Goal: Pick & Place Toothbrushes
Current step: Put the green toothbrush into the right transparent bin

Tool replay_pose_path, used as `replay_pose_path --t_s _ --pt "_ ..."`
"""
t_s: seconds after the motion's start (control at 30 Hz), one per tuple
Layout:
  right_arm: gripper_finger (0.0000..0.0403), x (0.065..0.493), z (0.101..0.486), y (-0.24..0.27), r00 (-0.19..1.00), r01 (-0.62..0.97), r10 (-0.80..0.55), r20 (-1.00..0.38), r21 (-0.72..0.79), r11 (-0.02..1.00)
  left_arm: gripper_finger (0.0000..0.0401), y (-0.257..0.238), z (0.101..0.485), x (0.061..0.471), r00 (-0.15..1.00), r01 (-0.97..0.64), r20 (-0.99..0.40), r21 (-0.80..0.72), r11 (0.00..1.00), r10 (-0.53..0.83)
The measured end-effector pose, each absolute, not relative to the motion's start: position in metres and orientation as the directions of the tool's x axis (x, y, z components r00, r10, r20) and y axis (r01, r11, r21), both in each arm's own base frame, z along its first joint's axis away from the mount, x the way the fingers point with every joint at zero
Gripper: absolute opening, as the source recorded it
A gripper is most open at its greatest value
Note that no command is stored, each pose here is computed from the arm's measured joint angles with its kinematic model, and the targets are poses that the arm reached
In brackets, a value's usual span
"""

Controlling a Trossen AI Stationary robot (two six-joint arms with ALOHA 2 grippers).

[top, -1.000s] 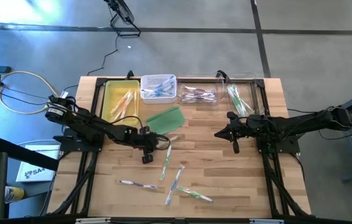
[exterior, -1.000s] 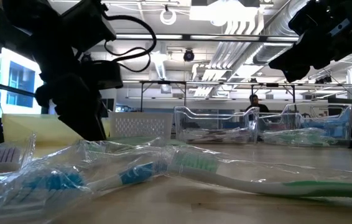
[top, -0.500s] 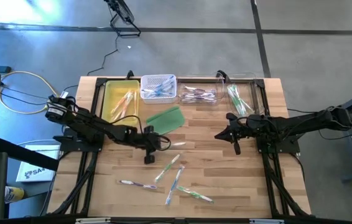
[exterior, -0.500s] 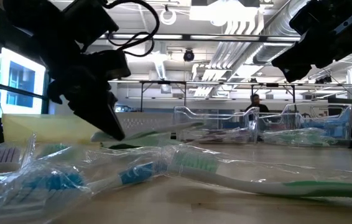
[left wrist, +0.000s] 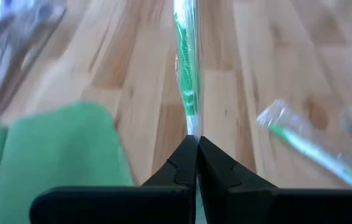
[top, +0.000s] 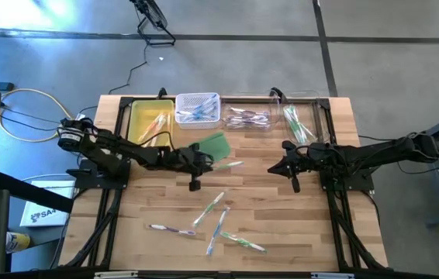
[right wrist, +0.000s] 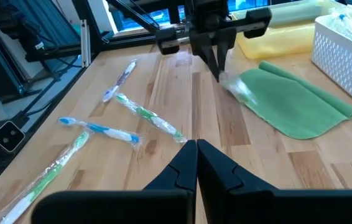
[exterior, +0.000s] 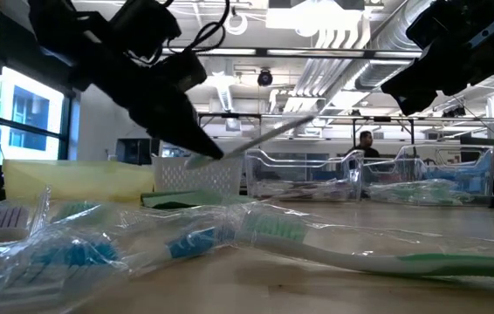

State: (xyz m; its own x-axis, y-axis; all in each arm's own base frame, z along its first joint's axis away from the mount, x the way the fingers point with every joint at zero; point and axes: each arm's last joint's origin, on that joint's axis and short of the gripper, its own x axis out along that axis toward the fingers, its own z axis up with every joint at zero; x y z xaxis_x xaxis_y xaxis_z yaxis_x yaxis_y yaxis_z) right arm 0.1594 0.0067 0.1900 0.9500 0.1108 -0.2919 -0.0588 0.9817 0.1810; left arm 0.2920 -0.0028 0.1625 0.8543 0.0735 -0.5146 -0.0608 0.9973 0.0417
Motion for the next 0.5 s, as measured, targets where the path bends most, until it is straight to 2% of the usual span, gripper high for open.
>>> replay_pose_path --t_s 0.2,0.5 --pt "0.0002 0.160 0.194 0.007 0.962 -0.066 0.111 -0.252 0.178 0.982 0.0001 0.008 0.181 0.304 0.898 0.011 -0.439 0.097 0.995 0.033" --pt "0.0002 0.163 0.208 0.005 0.994 -0.019 0.034 -0.102 0.148 0.989 0.0001 0.030 0.228 0.328 0.955 0.070 -0.296 0.213 0.974 -0.004"
